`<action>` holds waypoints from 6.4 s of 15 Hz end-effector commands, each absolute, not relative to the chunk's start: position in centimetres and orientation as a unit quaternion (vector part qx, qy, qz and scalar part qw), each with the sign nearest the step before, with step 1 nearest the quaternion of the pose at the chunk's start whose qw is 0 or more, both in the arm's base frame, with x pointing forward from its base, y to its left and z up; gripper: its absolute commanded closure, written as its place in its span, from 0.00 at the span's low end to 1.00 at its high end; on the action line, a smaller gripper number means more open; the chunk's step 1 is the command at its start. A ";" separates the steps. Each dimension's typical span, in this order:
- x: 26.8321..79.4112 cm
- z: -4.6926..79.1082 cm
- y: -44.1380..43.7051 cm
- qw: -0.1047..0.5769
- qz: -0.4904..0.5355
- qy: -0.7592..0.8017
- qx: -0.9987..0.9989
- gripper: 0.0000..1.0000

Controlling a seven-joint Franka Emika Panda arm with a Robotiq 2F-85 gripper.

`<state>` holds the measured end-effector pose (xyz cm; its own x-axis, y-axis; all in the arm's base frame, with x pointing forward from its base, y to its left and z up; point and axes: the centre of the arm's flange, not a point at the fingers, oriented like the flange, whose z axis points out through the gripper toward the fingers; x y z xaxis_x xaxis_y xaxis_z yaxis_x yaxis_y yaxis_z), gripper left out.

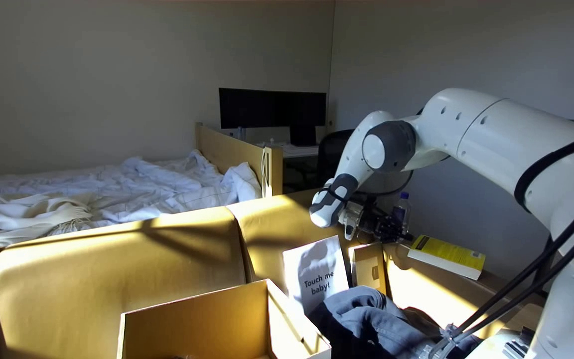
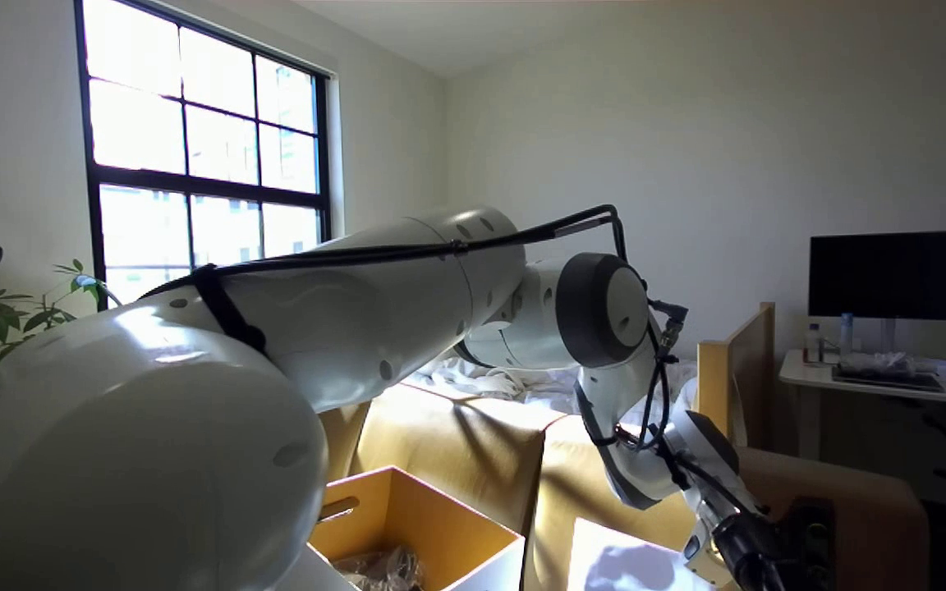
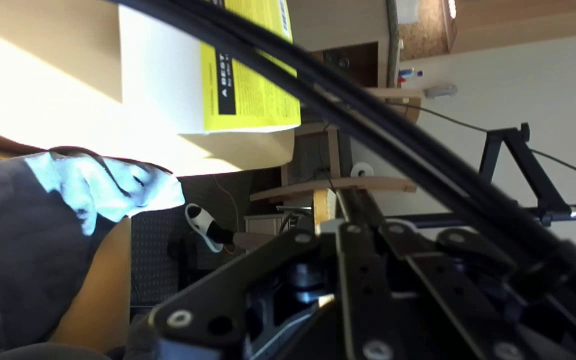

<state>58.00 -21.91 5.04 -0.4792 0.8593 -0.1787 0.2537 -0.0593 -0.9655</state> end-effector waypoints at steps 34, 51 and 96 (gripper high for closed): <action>44.0 15.7 -21.0 -0.042 0.318 -0.945 -0.056 1.00; 46.6 13.4 -22.3 -0.006 0.336 -0.940 -0.065 0.04; 43.5 0.4 -25.4 -0.151 0.534 -0.820 -0.142 0.41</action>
<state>43.96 -25.19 0.62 -0.9192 0.0999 -0.3809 0.3873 0.4048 -0.8283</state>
